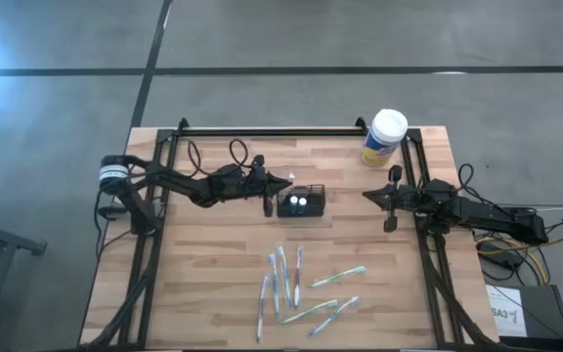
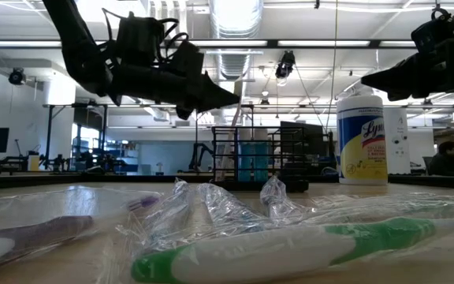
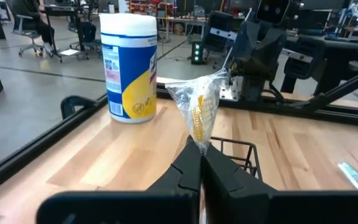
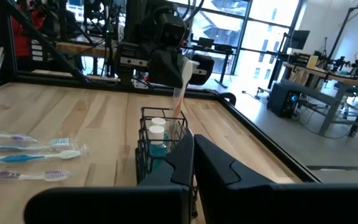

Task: Pick & Place toothbrushing station
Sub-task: Put the orange toothbrush into the black wire organizer, then put the left violet toothbrush into the black wire organizer

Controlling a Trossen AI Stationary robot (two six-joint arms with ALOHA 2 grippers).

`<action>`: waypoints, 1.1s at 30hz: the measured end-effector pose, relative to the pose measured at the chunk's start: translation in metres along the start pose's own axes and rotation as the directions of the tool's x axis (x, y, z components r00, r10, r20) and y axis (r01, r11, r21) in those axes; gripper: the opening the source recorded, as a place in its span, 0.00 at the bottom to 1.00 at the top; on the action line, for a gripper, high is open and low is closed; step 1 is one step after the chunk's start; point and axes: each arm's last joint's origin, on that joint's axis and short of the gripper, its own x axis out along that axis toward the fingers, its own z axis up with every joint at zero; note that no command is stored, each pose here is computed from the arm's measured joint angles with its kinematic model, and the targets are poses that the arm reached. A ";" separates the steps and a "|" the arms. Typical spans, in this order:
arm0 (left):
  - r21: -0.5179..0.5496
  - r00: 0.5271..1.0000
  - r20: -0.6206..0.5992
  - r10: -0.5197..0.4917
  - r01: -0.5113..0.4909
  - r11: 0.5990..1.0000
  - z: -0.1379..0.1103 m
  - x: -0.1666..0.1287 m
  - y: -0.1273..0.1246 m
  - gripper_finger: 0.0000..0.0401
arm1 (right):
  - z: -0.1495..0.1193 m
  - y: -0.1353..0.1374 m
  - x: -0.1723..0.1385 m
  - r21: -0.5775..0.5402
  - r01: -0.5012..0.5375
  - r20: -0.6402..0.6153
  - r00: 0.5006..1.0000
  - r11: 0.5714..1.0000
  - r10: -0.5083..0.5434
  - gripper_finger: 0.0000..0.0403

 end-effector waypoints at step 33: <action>-0.063 0.998 0.029 -0.062 0.064 0.996 0.062 -0.037 -0.017 0.78 | -0.002 0.000 0.000 0.028 -0.003 -0.020 1.000 1.000 0.003 0.02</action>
